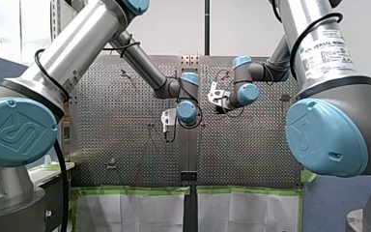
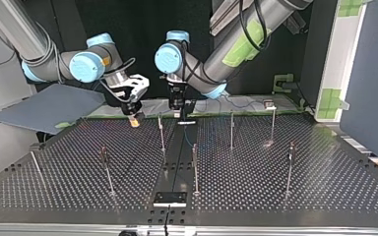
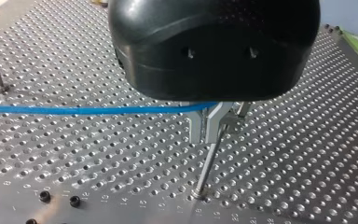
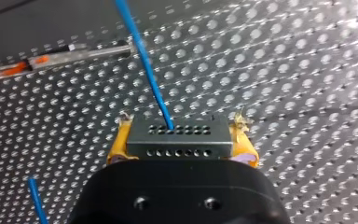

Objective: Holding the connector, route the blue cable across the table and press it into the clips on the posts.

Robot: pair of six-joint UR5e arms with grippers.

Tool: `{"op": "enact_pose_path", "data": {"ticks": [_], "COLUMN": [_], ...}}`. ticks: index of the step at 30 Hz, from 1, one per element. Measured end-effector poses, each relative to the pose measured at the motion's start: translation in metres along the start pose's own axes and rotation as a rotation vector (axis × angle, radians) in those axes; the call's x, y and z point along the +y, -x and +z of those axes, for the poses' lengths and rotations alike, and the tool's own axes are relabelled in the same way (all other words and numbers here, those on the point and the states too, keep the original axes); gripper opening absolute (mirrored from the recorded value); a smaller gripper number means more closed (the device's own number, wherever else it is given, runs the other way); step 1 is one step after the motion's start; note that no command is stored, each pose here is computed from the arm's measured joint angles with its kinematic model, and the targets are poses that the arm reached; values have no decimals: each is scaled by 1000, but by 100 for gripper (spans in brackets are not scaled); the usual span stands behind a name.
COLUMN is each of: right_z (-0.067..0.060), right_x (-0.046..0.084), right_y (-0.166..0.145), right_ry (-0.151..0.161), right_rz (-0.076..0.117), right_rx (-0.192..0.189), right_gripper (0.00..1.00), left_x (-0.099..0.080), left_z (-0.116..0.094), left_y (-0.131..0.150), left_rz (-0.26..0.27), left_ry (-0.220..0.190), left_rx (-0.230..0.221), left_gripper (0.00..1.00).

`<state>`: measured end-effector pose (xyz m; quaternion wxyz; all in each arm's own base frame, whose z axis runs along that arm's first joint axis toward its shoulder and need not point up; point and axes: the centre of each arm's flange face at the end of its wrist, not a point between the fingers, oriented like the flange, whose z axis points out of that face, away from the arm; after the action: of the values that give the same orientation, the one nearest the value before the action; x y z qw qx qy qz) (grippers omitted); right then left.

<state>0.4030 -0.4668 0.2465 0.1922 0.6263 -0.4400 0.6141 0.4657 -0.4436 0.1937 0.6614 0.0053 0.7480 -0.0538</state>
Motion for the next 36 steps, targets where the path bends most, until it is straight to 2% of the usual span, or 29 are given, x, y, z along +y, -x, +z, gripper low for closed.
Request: {"op": "enact_pose_path", "data": {"ticks": [5, 10, 13, 20, 27, 36], "right_z": [3, 6, 8, 13, 16, 21], "right_x": [7, 11, 19, 36, 47, 55], "right_y": [20, 30, 36, 39, 45, 40], "right_ry": [12, 16, 27, 49, 63, 60], "right_rz": [1, 3, 9, 17, 21, 15], "right_rx": [-26, -36, -38, -28, -30, 12], "right_gripper": [0, 0, 0, 0, 0, 0], "left_x": [-1, -1, -1, -2, -5, -7], "left_z": [4, 8, 12, 17, 27, 48], "left_y": [-3, -20, -33, -49, -67, -52], "left_rz": [-10, -1, 5, 6, 8, -27], "left_ry": [-18, -31, -37, -67, -94, -94], "left_rx": [-10, 9, 21, 31, 44, -3], "left_gripper": [0, 0, 0, 0, 0, 0]}}
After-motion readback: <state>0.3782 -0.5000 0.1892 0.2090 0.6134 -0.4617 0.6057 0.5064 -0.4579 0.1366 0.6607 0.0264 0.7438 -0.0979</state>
